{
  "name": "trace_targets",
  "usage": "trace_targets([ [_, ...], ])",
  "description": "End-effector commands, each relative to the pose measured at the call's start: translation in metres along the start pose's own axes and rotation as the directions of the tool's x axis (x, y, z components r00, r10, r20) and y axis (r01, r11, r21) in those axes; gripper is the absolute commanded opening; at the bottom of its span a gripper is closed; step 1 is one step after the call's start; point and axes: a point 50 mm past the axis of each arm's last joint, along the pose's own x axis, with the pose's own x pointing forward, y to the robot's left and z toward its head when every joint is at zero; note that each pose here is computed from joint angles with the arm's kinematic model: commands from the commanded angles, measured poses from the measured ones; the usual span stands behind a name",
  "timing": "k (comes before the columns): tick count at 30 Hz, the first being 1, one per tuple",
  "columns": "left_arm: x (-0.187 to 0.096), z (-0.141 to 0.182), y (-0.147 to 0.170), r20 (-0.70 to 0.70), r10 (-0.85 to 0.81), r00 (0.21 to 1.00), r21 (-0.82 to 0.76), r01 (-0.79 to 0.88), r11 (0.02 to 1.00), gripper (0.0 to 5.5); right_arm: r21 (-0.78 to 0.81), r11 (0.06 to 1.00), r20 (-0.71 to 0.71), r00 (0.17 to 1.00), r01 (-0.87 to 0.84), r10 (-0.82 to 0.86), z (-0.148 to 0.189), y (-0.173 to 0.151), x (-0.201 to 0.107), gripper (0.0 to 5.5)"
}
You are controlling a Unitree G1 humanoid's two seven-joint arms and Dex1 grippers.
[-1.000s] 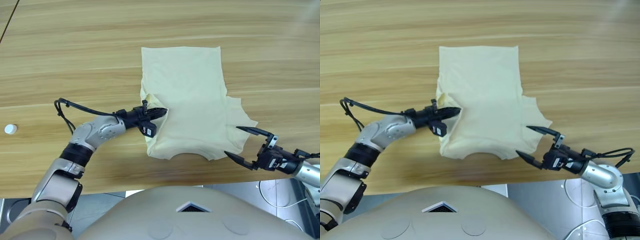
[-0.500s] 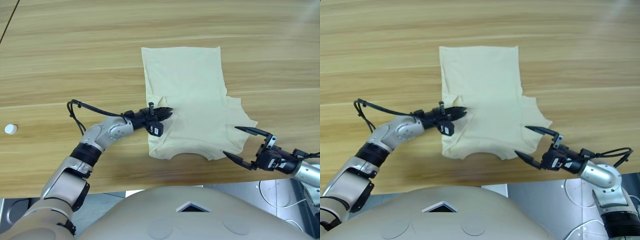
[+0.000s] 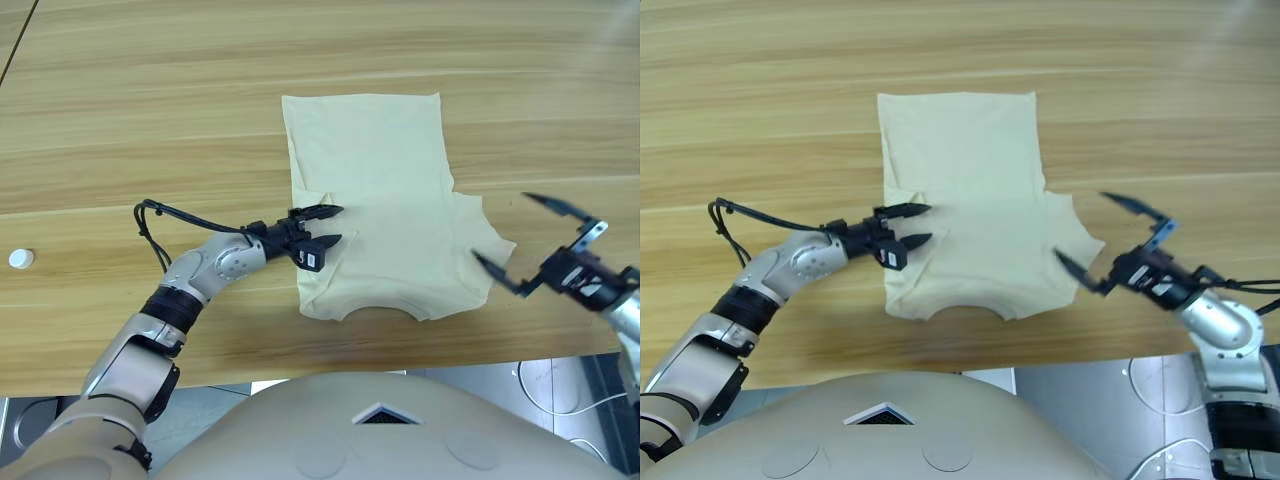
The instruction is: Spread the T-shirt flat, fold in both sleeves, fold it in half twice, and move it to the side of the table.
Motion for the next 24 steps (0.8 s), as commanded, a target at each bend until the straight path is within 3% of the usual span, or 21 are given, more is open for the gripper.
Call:
trace_targets([
  [1, 0.002, 0.000, 0.009, -0.004, 0.068, 0.998, 0.010, -0.068, 0.998, 3.79, -0.142, 0.989, -0.185, 0.983, -0.032, 0.005, -0.016, -0.007, -0.009, 5.40],
  [3, 0.003, 0.001, 0.011, 0.007, 0.094, 0.996, 0.013, -0.094, 0.996, 4.09, -0.192, 0.978, -0.273, 0.962, -0.082, 0.027, -0.023, -0.007, -0.016, 5.40],
  [6, 0.003, 0.003, 0.012, 0.020, 0.108, 0.994, 0.017, -0.109, 0.994, 4.09, -0.206, 0.961, -0.345, 0.933, -0.183, 0.104, -0.029, 0.004, -0.024, 5.40],
  [13, 0.003, 0.006, 0.013, 0.034, 0.122, 0.992, 0.016, -0.122, 0.992, 4.09, -0.150, 0.932, -0.324, 0.907, -0.331, 0.270, -0.027, 0.036, -0.024, 5.40],
  [22, 0.002, 0.009, 0.015, 0.053, 0.133, 0.990, 0.014, -0.134, 0.991, 4.09, -0.142, 0.925, -0.345, 0.894, -0.352, 0.287, -0.036, 0.044, -0.011, 5.40],
  [24, 0.003, 0.009, 0.015, 0.055, 0.132, 0.990, 0.016, -0.133, 0.991, 4.13, -0.143, 0.926, -0.347, 0.894, -0.350, 0.284, -0.037, 0.043, -0.009, 5.03],
])
